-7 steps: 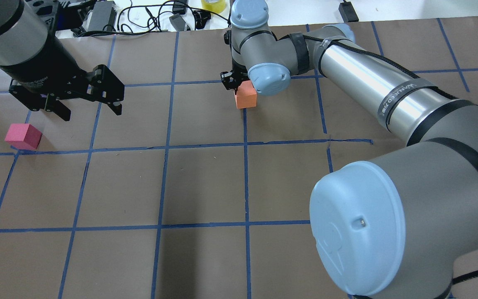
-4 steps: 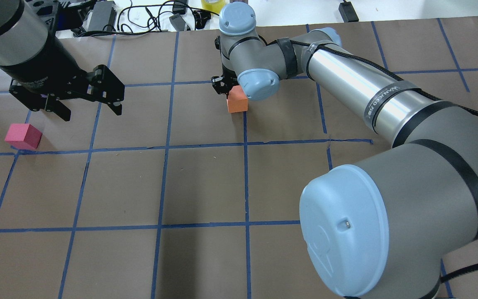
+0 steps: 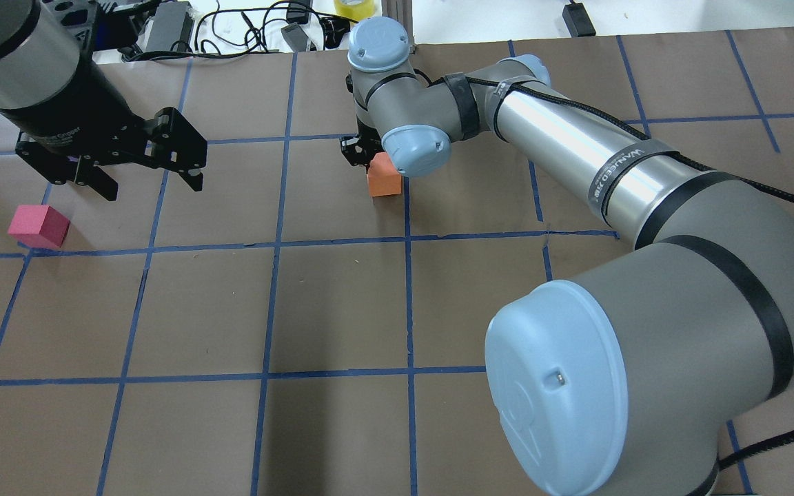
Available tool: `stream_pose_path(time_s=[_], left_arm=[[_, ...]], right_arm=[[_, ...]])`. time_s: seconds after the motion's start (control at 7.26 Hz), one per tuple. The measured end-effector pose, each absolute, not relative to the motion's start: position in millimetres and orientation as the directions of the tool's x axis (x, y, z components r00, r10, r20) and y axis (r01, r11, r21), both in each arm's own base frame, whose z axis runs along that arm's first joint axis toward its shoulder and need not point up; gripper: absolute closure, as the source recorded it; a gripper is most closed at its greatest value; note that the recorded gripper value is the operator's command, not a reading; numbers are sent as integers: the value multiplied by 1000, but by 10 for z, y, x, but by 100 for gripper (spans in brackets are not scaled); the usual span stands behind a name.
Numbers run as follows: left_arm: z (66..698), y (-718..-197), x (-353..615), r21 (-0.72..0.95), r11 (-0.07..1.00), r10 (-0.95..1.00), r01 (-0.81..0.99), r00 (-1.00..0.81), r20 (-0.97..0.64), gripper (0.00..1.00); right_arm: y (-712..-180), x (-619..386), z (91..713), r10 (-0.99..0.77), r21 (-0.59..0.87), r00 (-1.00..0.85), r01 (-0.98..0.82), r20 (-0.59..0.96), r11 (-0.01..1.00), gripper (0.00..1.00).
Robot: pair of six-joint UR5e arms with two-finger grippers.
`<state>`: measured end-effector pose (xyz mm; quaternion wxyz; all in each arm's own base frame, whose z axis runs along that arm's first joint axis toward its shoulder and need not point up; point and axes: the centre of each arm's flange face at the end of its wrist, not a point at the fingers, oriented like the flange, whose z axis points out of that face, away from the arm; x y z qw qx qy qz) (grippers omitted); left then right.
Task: Arrange blocks in a line
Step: 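Carry the orange cube toward the table center and set it down, then open the right gripper and withdraw it while the left arm moves toward the cube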
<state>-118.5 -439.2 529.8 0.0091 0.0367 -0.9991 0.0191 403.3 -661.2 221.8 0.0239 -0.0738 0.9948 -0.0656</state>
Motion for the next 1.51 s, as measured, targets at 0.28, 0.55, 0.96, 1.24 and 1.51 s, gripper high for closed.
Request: stream_pose_path(time_s=[0.28, 0.55, 0.96, 1.24, 1.51], left_arm=[[5297, -4392, -1183, -37, 997, -74, -74, -997, 19, 0], [5296, -4391, -1184, -37, 997, -73, -74, -997, 19, 0], [5249, -4456, -1199, -31, 997, -73, -74, -997, 22, 0], [4994, -4815, -1229, -45, 996, -82, -83, -996, 37, 0], [4391, -5464, -1632, -113, 989, -84, -93, -993, 81, 0]], right_arm=[[-6574, 4001, 2489, -140, -154, -989, -132, -40, 979, 0], [-6542, 3762, 2909, -86, -138, -995, -79, -46, 987, 0], [-6327, 2673, 3978, -9, -38, -1000, -8, -28, 999, 0], [-5892, 2026, 4591, -57, -41, -998, -57, 6, 998, 0], [-5282, 1644, 4736, -33, -28, -999, -34, 15, 999, 0]])
